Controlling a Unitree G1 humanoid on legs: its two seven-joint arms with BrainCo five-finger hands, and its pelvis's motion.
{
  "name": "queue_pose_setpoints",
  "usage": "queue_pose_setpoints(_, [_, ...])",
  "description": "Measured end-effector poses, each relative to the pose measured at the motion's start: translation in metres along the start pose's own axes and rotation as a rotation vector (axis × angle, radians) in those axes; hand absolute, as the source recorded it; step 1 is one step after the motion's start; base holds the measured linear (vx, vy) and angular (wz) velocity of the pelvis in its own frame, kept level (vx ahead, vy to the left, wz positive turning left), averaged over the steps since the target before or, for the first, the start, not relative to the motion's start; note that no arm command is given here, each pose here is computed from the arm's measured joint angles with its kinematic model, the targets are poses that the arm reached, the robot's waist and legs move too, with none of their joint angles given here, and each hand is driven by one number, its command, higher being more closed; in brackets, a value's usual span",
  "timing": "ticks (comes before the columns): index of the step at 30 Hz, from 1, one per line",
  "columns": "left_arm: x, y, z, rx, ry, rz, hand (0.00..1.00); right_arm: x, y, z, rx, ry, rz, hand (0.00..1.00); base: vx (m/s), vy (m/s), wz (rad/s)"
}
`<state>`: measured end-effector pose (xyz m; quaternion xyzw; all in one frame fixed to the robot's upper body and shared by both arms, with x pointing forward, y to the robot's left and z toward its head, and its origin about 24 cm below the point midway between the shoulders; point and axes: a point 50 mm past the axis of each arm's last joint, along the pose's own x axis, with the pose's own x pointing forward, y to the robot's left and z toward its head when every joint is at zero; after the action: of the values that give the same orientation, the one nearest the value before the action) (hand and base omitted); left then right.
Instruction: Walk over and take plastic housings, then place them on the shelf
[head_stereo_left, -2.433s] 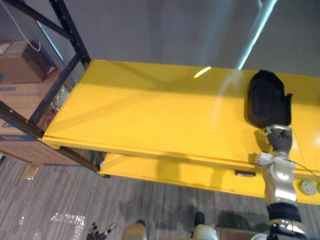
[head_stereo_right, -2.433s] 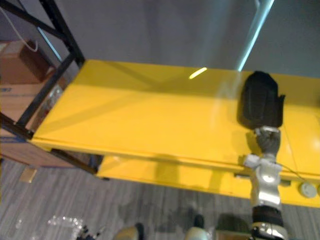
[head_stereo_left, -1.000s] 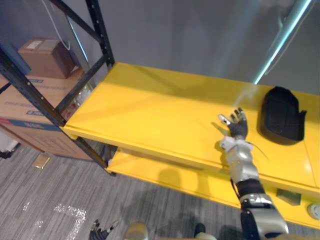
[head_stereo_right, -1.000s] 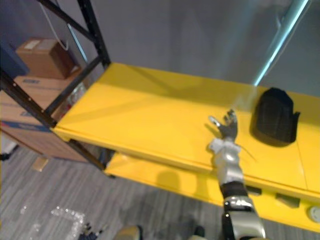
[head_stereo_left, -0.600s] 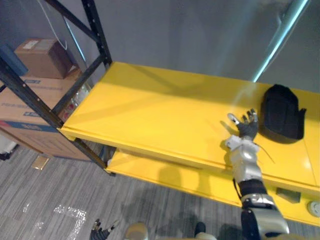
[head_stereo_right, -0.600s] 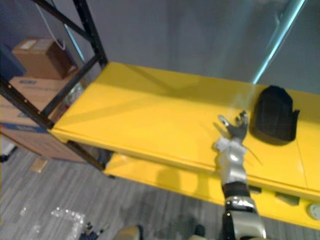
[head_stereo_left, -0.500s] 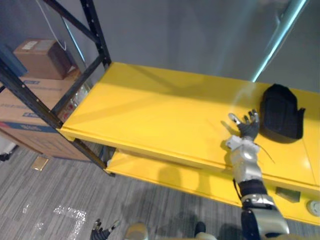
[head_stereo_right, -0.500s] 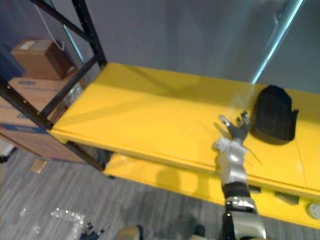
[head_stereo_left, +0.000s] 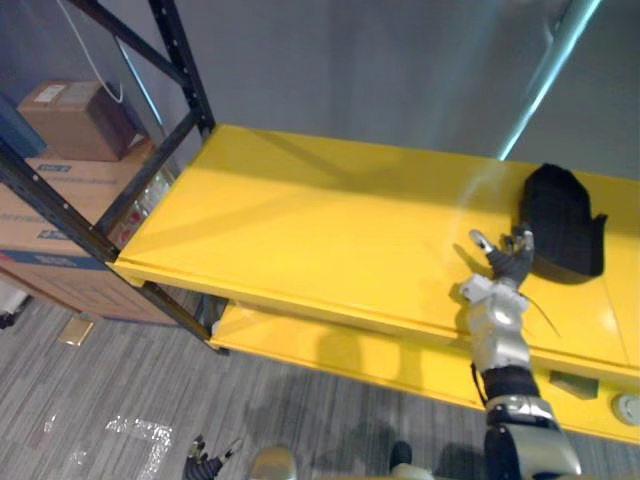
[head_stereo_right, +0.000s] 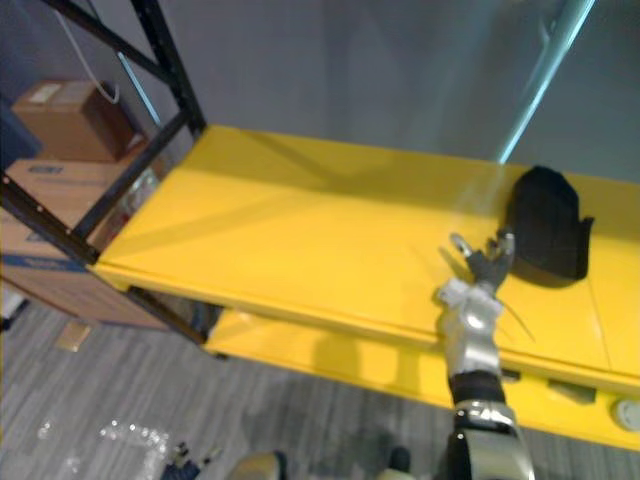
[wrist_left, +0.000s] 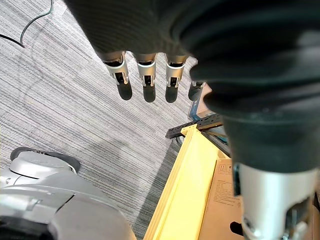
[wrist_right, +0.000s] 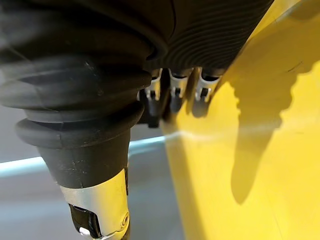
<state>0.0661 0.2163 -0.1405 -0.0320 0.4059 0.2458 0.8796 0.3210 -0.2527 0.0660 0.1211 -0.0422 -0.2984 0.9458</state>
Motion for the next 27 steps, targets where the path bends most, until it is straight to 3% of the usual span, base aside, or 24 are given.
queue_pose_setpoints(27, [0.0038, -0.0049, 0.0074, -0.005, -0.02, -0.012, 0.0, -0.0017, -0.0032, 0.0049, 0.003, -0.026, -0.039, 0.0, 0.0, 0.0, 0.0])
